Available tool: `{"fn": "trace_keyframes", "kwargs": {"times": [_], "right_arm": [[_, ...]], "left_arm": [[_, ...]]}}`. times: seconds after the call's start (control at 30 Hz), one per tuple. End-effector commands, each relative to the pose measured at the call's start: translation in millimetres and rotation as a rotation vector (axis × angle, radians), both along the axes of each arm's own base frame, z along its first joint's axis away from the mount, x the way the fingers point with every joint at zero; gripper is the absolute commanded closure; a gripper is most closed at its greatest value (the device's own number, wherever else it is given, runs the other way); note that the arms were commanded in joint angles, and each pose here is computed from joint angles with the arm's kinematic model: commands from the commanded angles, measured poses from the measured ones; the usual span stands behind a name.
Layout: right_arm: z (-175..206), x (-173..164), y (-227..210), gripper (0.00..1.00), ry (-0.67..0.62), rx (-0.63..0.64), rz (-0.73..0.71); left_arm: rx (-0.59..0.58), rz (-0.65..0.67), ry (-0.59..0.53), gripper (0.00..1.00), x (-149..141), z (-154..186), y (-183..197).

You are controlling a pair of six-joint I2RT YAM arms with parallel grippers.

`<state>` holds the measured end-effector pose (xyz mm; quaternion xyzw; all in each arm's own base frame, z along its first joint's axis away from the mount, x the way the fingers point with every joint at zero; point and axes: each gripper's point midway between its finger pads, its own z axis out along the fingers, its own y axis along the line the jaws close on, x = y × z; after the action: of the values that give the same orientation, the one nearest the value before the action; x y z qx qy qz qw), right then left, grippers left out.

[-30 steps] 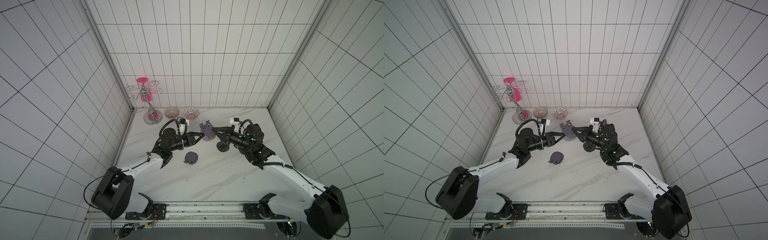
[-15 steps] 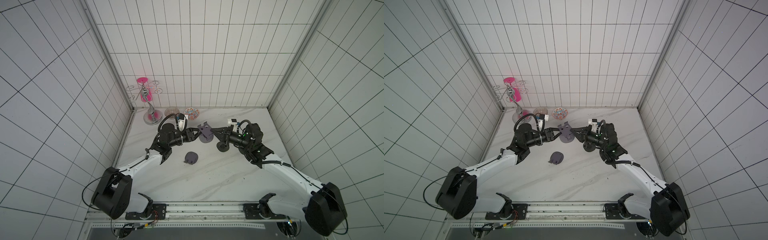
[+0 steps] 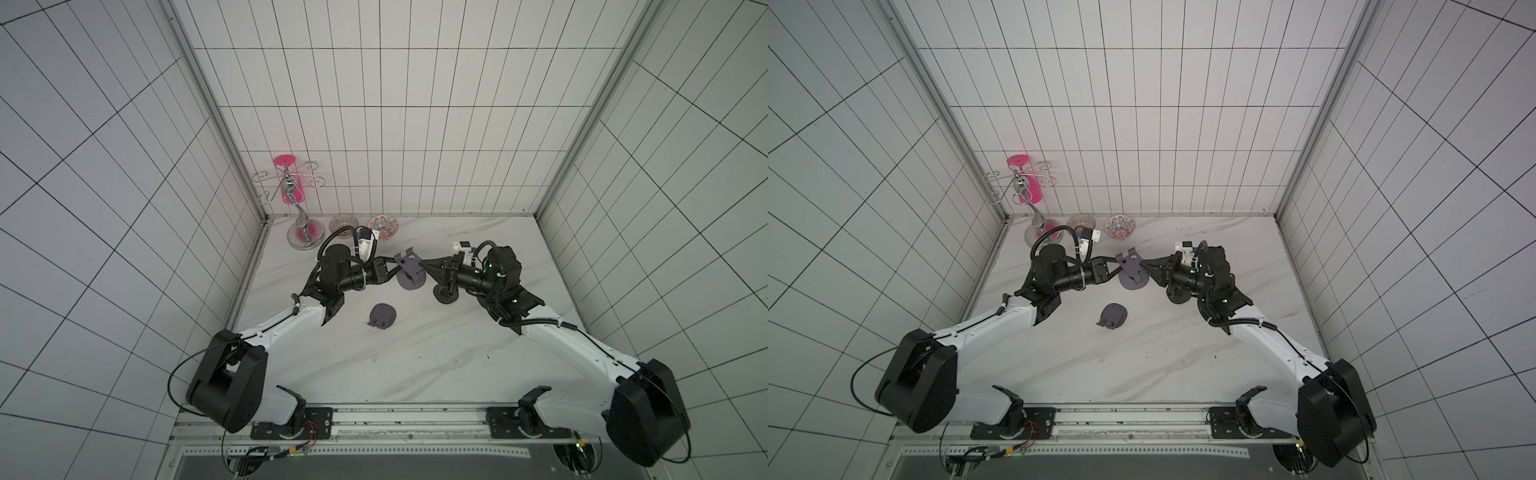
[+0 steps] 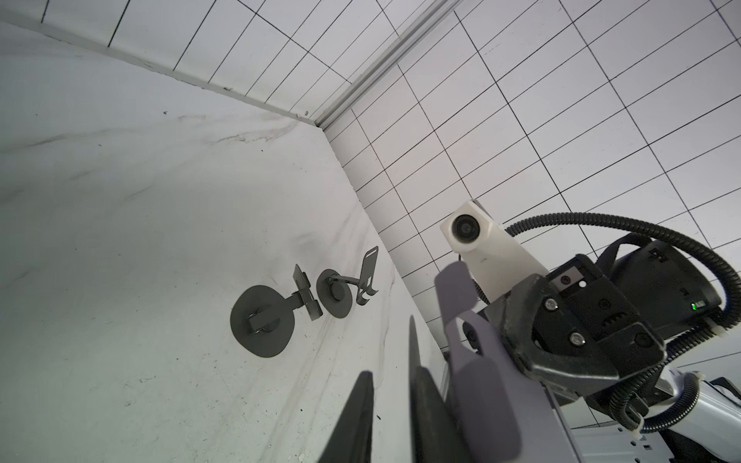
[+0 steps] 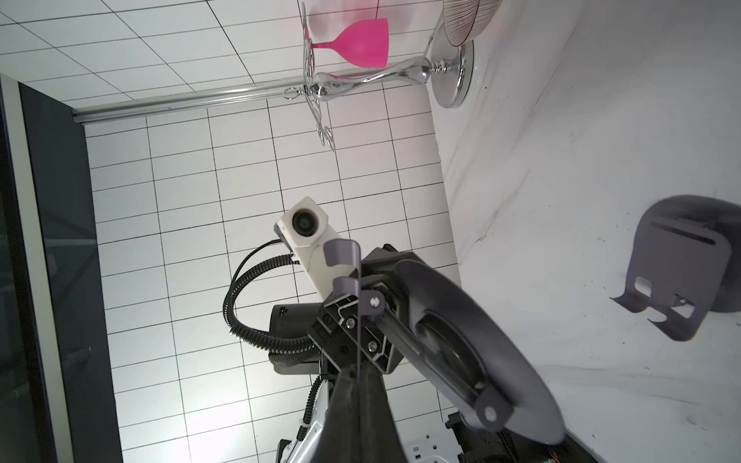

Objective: Open the phone stand

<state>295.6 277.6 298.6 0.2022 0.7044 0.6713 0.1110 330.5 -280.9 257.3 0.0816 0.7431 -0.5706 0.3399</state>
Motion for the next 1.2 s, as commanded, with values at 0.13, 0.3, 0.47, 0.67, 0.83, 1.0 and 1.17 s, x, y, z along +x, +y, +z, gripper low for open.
{"fn": "trace_keyframes", "kwargs": {"times": [0.13, 0.3, 0.47, 0.67, 0.83, 1.0, 1.17], "right_arm": [[45, -10, 2, 1.0, -0.113, 0.049, 0.059], [44, -9, 2, 1.0, -0.112, 0.044, 0.059], [40, -8, 0, 1.0, -0.108, 0.039, 0.046], [42, -4, -3, 1.0, -0.115, 0.041, 0.035], [46, -3, -3, 1.0, -0.125, 0.045, 0.038], [40, -3, -6, 1.0, -0.113, 0.039, 0.027], [36, -1, -8, 1.0, -0.106, 0.034, 0.019]], "left_arm": [[0.032, 0.016, 0.045, 0.67, -4, -17, 5], [0.037, 0.002, 0.055, 0.75, -8, -21, 5], [0.046, -0.017, 0.044, 0.9, -13, -19, 2], [0.064, 0.001, 0.063, 0.66, -17, -21, 7], [0.071, 0.0, 0.068, 0.65, -24, -27, 8], [0.066, -0.004, 0.079, 0.64, -29, -29, 9], [0.037, 0.029, 0.065, 0.56, -35, -19, 18]]}}
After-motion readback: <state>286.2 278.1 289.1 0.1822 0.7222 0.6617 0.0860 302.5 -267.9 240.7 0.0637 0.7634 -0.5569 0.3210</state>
